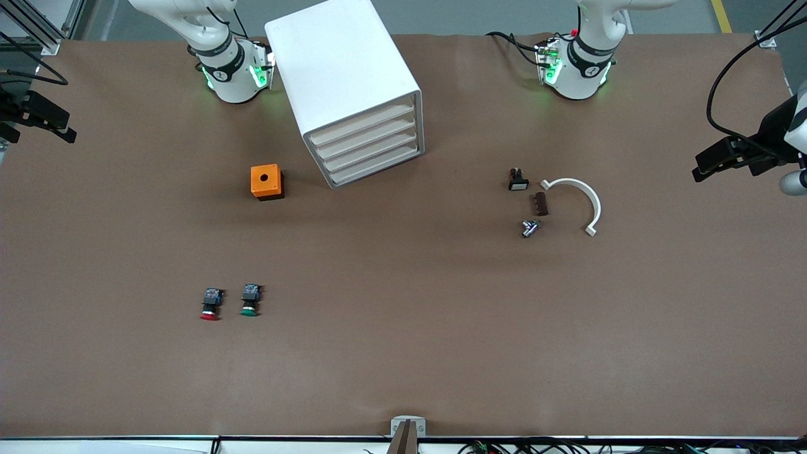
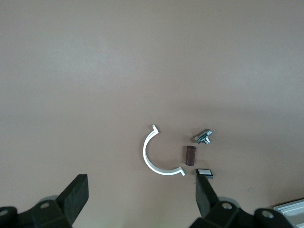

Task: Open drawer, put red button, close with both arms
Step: 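Move the left gripper toward the white drawer cabinet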

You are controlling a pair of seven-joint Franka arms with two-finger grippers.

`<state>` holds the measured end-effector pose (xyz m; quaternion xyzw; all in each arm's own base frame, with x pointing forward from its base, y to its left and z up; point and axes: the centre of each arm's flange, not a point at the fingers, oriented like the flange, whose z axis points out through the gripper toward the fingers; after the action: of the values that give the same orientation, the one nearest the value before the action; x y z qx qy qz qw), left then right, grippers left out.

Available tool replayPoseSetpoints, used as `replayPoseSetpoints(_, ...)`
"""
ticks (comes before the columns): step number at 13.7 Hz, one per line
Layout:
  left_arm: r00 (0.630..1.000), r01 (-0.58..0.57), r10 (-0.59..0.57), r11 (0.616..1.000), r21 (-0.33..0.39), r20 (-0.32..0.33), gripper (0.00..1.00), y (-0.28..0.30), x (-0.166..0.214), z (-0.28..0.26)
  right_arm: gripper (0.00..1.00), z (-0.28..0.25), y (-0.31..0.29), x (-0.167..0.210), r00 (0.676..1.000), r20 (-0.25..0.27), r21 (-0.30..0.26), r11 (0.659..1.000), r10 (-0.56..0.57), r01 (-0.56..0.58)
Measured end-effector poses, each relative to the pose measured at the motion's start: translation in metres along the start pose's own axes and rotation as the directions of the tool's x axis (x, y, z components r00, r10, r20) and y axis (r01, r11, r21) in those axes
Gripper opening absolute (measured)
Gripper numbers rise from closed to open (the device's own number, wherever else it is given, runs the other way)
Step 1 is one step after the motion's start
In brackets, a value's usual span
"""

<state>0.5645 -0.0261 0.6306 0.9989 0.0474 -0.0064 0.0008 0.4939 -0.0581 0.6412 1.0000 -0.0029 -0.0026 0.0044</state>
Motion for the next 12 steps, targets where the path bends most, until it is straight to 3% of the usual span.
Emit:
replayPoseSetpoints(8,1.000,-0.001,0.001,1.000,-0.012,0.003,1.00,0.002,0.000,0.001,1.00,0.000,0.000,0.000,1.000,-0.003,0.003,1.000,0.022,-0.022)
replayPoseSetpoints(12,0.997,-0.005,0.018,0.986,-0.166,0.078,1.00,0.020,-0.008,0.004,1.00,0.000,-0.002,0.000,0.999,-0.004,0.016,0.999,0.037,-0.037)
